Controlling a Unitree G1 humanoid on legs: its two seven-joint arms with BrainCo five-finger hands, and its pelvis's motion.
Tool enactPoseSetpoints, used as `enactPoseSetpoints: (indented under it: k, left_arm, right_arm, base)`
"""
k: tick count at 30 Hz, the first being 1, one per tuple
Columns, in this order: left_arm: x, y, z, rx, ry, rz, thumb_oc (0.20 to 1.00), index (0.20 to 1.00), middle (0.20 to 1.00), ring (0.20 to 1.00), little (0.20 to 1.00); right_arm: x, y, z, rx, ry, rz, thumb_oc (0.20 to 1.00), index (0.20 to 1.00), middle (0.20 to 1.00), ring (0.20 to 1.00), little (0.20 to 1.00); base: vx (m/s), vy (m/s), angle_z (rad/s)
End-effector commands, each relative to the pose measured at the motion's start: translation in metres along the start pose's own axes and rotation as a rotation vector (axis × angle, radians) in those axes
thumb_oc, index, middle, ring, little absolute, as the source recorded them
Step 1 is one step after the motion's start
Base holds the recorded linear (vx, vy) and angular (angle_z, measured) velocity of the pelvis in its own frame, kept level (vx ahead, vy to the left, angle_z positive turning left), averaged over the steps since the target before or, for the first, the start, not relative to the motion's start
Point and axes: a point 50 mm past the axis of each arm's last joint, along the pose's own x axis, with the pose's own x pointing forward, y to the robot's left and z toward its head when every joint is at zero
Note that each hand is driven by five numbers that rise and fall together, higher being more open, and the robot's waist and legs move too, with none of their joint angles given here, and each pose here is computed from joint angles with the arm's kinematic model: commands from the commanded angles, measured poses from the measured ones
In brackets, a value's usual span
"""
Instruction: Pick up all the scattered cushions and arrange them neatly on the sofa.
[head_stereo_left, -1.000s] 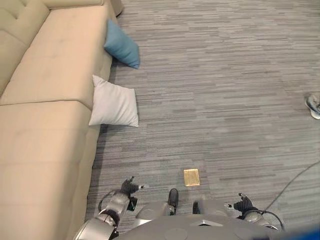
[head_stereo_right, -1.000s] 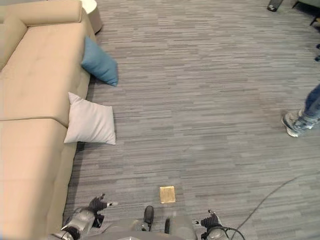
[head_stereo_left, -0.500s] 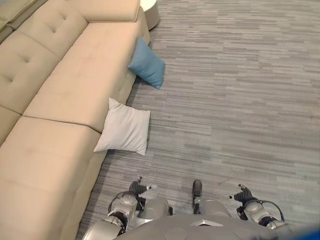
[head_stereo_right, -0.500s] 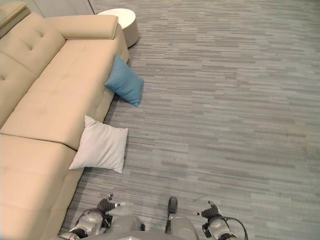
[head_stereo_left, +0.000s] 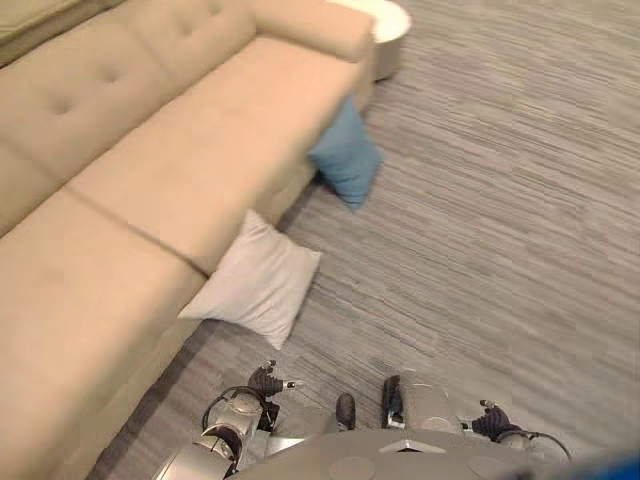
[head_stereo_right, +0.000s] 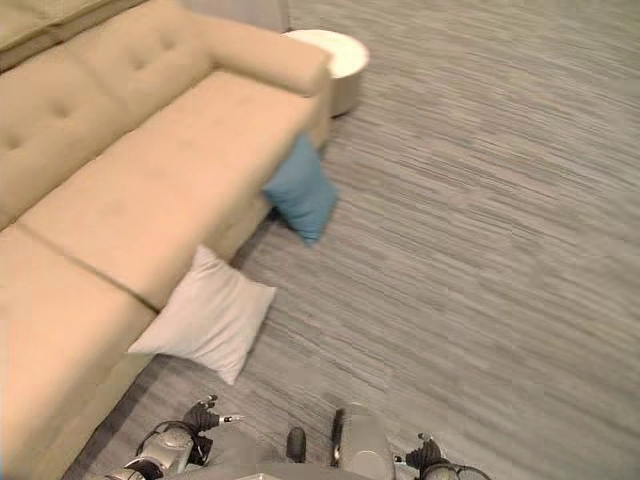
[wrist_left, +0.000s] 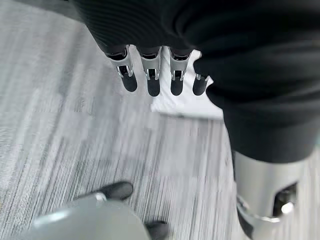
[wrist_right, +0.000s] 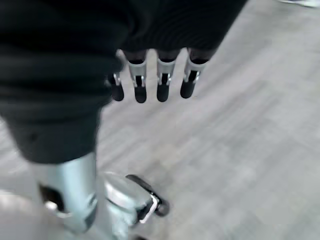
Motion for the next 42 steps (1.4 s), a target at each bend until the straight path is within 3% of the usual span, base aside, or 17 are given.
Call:
enactPoseSetpoints:
  k: [1,2,5,17,26,42]
  left_arm:
    - [-0.001,-0.008,0.001,0.002,-0.016,-0.018,1.000,1.000,1.000,1.000,1.000]
    - [-0.001,0.001,-0.004,-0.001,0.001,-0.011,1.000,1.000,1.000,1.000,1.000]
    - [-0.002,0.005,-0.013,-0.002,0.038,0.013,1.000,1.000,1.000,1.000,1.000]
    - [0.000,0.006,-0.005,0.035,0.015,-0.006,1.000,1.000,1.000,1.000,1.000]
    - [-0.001,0.023,-0.007,0.009,0.025,0.037,1.000,1.000,1.000,1.000,1.000]
    - [-0.001,0.018,-0.010,0.042,0.032,0.025,1.000,1.000,1.000,1.000,1.000]
  right_arm:
    - [0.001,-0.009,-0.006,0.009,0.022,-0.028,1.000,1.000,1.000,1.000,1.000]
    - [0.002,-0.044,-0.025,0.070,0.110,-0.038,1.000,1.000,1.000,1.000,1.000]
    - [-0.001,-0.023,-0.025,0.062,0.075,-0.046,1.000,1.000,1.000,1.000,1.000]
    - [-0.002,-0.022,-0.032,0.130,0.110,-0.042,1.000,1.000,1.000,1.000,1.000]
    - [0.000,-0.017,-0.018,0.113,0.057,-0.016,1.000,1.000,1.000,1.000,1.000]
    - [-0.001,-0.025,-0.024,0.118,0.070,-0.041,1.000,1.000,1.000,1.000,1.000]
  base:
    - [0.27,-0.234,1.48]
    - [0.21,-0.258,1.76]
    - [0.11,-0.286,2.05]
    - [0.08,-0.093,0.93]
    - [0.10,0.101,0.13]
    - [0.07,-0.135,0.70]
